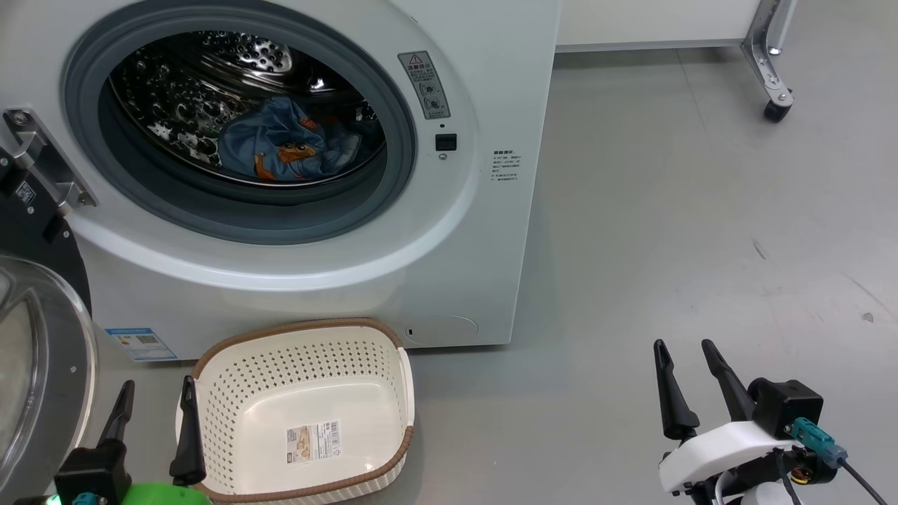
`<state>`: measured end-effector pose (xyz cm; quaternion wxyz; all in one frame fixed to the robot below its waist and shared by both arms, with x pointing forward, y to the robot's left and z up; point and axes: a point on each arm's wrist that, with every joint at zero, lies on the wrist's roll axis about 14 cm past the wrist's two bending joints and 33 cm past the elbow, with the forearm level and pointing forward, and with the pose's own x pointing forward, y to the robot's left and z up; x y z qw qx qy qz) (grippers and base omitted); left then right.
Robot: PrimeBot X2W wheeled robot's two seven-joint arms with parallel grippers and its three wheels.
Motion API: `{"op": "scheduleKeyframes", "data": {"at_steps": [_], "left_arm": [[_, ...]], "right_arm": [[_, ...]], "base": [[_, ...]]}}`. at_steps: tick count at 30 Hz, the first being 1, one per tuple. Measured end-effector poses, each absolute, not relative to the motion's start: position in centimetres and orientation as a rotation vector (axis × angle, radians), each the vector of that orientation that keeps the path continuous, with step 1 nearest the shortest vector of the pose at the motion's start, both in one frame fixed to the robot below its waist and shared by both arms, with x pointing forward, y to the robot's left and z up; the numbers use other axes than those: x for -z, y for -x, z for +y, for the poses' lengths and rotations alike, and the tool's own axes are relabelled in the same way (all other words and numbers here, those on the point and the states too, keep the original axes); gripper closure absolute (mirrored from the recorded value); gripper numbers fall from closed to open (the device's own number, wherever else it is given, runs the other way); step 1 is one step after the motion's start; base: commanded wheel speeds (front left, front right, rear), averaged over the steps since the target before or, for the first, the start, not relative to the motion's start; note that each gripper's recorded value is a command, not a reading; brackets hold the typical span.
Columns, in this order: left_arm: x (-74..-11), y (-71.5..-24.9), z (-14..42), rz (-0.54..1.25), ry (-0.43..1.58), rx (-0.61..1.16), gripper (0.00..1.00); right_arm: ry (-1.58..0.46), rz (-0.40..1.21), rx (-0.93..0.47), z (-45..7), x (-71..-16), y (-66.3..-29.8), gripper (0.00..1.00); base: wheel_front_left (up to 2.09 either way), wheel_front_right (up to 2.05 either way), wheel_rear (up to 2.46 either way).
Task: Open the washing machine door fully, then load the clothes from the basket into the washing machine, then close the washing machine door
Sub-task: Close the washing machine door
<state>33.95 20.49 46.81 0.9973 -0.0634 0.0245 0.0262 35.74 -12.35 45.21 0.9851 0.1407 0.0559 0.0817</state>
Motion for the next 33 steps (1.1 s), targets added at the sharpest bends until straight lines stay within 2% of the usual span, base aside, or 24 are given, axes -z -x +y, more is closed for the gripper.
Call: {"op": "scheduleKeyframes", "data": {"at_steps": [33], "left_arm": [[-47.08, -33.67, 20.48, 0.037, 0.132, -0.057, 0.00]], "right_arm": [[-0.284, 0.120, -0.175, -12.04, -44.99, -35.63, 0.00]], "base": [[0.00, 0.00, 0.00]]}}
